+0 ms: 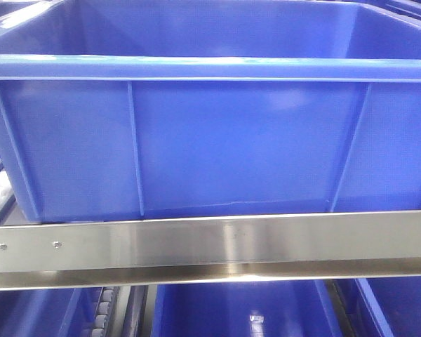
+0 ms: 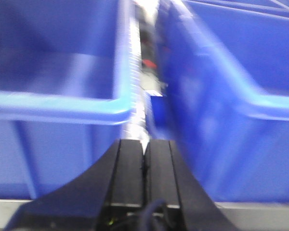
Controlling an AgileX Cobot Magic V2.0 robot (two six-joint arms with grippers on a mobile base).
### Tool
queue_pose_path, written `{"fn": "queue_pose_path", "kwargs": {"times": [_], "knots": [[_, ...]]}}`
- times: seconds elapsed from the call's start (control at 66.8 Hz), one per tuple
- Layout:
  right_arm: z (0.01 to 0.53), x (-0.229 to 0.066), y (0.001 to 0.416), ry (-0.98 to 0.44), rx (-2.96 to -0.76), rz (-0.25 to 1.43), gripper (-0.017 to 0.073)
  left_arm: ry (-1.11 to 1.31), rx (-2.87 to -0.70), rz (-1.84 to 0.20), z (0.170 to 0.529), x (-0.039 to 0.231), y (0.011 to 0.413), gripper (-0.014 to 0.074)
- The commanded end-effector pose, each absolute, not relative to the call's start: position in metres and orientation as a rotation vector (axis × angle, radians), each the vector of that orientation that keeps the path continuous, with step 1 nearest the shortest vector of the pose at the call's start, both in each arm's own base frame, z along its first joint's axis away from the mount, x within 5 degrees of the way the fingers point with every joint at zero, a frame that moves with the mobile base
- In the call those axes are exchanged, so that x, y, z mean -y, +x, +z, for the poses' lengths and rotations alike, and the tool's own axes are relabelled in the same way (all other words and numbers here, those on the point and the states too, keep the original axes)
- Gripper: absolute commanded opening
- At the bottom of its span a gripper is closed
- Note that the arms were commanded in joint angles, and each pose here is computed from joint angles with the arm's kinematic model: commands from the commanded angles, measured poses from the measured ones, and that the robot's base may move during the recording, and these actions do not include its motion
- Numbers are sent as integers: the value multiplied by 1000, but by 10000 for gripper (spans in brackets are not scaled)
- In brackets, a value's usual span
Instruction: Grab silver tray and place in blue box
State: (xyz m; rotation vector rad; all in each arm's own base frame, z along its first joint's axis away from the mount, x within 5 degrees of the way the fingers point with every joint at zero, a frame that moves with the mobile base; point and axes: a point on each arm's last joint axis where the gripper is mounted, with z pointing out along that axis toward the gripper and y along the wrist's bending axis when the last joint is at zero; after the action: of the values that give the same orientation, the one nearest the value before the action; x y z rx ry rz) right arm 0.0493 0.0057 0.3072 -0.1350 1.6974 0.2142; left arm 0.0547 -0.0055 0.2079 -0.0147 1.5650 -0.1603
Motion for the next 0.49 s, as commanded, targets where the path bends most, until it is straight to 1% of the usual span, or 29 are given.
{"fn": "queue_pose_path", "kwargs": {"times": [0.0, 0.045, 0.479], "knots": [[323, -7, 49, -154, -1593, 220, 53, -47, -1355, -149, 216, 2, 54, -105], [323, -7, 49, -154, -1593, 220, 53, -45, -1390, -150, 215, 3, 54, -105], [323, -7, 49, -154, -1593, 220, 53, -46, -1385, -150, 215, 3, 54, -105]]}}
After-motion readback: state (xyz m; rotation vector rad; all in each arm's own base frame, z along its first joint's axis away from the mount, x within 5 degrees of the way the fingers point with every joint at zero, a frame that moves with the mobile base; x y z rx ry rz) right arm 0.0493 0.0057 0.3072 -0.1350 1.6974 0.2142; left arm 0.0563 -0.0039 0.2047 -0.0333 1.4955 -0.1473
